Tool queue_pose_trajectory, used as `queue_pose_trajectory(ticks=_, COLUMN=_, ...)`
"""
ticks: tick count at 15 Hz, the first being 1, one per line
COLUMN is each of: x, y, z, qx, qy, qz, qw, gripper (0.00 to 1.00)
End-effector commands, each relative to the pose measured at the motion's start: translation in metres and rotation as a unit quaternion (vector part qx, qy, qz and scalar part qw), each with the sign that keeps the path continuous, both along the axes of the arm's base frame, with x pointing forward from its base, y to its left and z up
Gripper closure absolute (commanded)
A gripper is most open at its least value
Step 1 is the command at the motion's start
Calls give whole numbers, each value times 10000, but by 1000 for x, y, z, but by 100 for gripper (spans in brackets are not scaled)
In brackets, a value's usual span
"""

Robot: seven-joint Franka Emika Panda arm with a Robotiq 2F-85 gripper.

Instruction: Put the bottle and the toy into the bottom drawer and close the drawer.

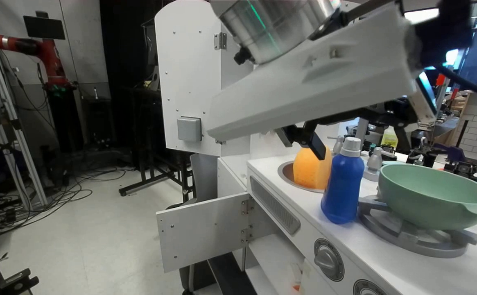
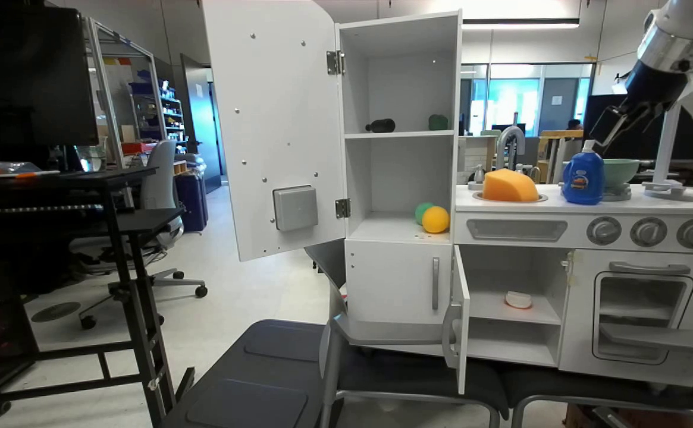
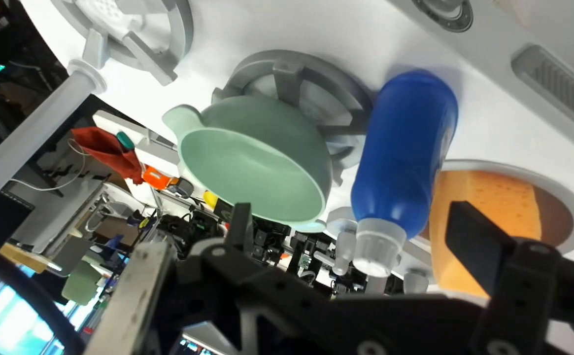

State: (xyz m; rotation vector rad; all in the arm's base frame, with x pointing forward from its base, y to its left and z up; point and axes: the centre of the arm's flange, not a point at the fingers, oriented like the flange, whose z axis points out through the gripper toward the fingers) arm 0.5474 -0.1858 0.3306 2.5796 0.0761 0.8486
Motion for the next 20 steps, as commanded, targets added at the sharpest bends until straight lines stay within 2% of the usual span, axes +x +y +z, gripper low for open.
queue_pose_trajectory(ticks=1, x=33, y=-9, z=16, qx=691, qy=153, qz=299, qw=9970, gripper=0)
queue_pose_trajectory(ticks=5, x=43, y=-18, z=6, qx=726, qy=136, qz=347, qw=9967, gripper=0)
queue_pose_trajectory(ticks=16, x=76, y=-11, z=-1, qx=644, qy=54, qz=621, qw=9960, gripper=0)
queue_pose_trajectory(ticks=20, x=76, y=-18, z=-2, qx=654, qy=-19, qz=692, qw=9955, gripper=0)
